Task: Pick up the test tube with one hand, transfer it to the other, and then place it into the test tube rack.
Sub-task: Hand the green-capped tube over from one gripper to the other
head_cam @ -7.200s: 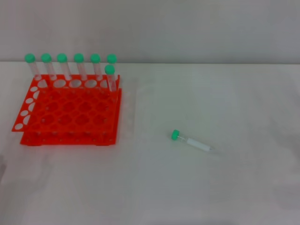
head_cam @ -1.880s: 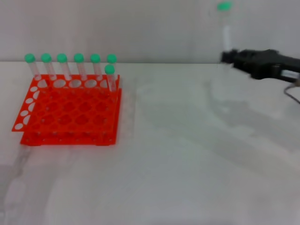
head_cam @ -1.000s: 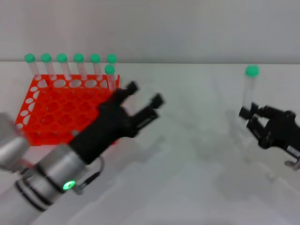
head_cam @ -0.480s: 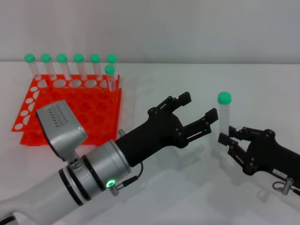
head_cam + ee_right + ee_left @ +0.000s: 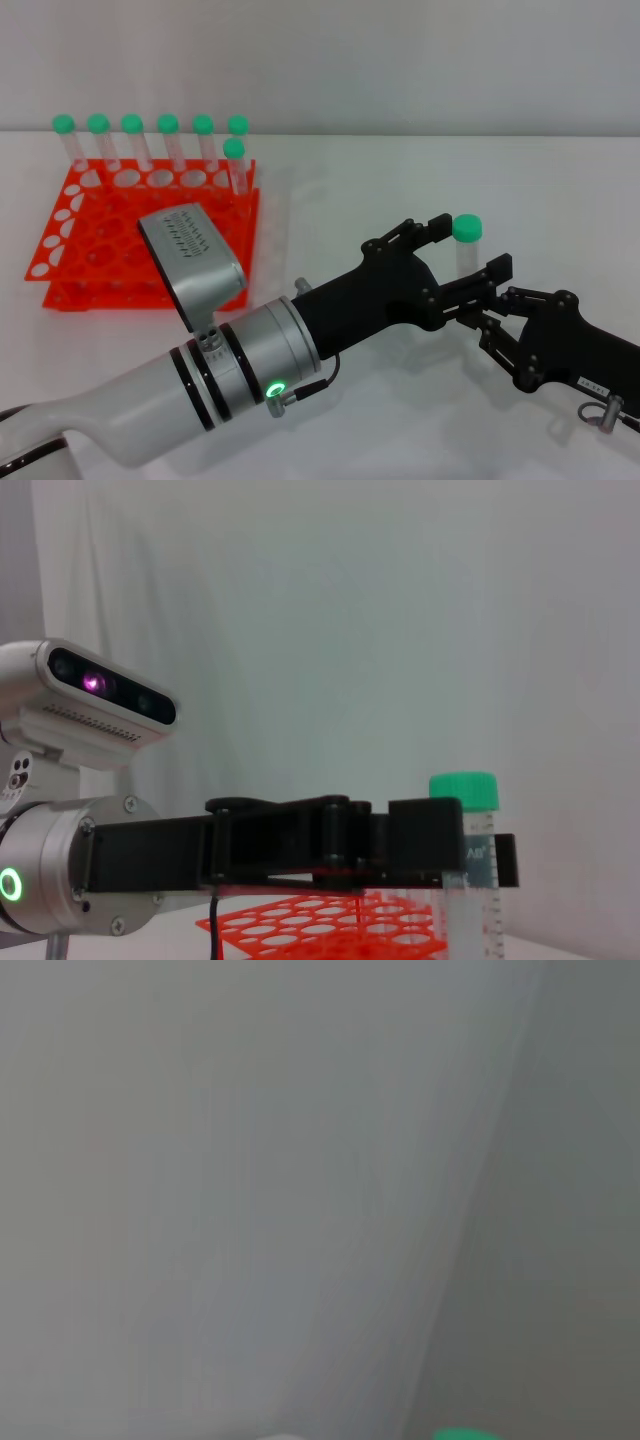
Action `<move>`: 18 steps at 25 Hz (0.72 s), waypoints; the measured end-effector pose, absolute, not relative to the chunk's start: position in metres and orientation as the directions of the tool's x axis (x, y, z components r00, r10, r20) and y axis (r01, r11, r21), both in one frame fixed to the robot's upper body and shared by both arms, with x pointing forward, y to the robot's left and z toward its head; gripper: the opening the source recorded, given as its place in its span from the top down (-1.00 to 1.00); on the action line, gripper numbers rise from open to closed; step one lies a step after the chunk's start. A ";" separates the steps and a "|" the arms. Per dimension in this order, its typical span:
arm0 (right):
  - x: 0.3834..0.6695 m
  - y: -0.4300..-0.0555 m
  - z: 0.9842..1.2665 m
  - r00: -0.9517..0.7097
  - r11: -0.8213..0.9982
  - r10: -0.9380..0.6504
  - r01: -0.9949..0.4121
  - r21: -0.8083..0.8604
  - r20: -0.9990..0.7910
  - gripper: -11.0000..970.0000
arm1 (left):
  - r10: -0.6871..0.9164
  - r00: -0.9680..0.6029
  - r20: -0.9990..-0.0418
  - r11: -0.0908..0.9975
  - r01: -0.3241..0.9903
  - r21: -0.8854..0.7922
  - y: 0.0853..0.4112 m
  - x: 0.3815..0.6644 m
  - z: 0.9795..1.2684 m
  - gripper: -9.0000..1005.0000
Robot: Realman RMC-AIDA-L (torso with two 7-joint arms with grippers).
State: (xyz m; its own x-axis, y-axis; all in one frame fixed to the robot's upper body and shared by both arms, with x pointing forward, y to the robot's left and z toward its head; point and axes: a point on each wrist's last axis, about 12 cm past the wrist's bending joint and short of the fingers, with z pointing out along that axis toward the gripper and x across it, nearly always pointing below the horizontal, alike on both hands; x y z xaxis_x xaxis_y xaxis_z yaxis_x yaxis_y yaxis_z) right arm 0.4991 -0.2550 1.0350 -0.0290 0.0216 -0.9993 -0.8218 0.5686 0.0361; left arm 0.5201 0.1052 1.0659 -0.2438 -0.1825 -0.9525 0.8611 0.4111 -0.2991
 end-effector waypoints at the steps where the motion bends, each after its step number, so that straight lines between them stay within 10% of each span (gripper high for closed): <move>1: 0.499 -0.255 1.035 -0.030 0.569 0.021 -0.822 0.037 -0.999 0.48 | -0.180 -0.242 -0.953 0.411 0.862 -0.296 0.105 0.520 1.066 -0.73; 18: 0.495 -0.257 1.032 -0.036 0.564 0.008 -0.825 0.034 -0.999 0.45 | -0.166 -0.239 -0.957 0.408 0.866 -0.287 0.102 0.521 1.067 -0.34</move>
State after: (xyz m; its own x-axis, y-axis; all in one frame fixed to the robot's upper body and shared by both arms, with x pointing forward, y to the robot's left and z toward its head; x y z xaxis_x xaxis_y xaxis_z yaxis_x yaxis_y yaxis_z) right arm 0.4955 -0.2569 1.0325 -0.0358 0.0084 -0.9993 -0.8248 0.5643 0.0343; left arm 0.5210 0.1018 1.0665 -0.2386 -0.1664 -0.9567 0.8664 0.4085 -0.2872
